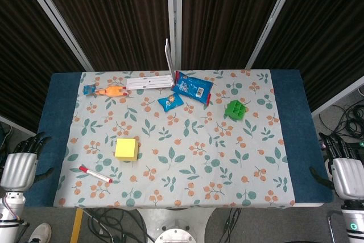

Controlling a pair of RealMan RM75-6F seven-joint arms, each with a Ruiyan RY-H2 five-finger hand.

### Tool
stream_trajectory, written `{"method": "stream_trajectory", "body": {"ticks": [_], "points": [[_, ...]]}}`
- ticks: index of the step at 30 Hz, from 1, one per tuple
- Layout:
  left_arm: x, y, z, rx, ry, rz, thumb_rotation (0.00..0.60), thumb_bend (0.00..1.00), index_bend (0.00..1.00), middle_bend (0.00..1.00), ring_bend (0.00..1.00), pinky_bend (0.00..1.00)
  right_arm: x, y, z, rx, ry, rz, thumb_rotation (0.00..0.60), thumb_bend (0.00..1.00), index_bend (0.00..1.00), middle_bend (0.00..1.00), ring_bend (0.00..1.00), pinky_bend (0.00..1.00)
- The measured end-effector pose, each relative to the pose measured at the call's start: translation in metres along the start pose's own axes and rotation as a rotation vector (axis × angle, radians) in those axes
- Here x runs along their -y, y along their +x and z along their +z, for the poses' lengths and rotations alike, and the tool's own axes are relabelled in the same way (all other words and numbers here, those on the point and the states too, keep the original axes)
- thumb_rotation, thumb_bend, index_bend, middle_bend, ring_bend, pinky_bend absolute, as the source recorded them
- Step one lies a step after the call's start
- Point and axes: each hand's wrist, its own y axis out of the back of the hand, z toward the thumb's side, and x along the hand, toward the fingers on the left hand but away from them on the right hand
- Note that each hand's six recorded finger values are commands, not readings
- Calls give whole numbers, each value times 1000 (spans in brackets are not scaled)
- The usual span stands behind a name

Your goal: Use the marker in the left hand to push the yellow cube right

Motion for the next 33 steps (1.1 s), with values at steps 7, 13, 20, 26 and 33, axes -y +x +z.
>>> {"method": "stream_trajectory", "body": {"ticks": [7, 13, 20, 26, 33], "points": [[1, 1, 1, 13, -5, -20, 600, 154, 287, 268, 210, 256, -3, 0, 1, -3, -2, -13, 600, 176, 0, 130, 1, 129], [4, 5, 10, 82, 0, -31, 600, 163, 348, 322, 211, 255, -7, -1, 0, -6, -3, -25, 600, 176, 0, 130, 1, 129], [20, 12, 28, 201, 2, -74, 600, 189, 408, 396, 236, 256, -8, -3, -1, -9, -8, -22, 600, 176, 0, 130, 2, 129], [49, 9, 44, 280, 2, -149, 600, 202, 432, 406, 237, 256, -6, -4, 0, -12, -15, -11, 600, 176, 0, 130, 2, 129], [80, 2, 60, 353, 15, -225, 600, 224, 442, 442, 251, 257, -3, -7, 2, -20, -22, 0, 600, 176, 0, 132, 2, 129]]}}
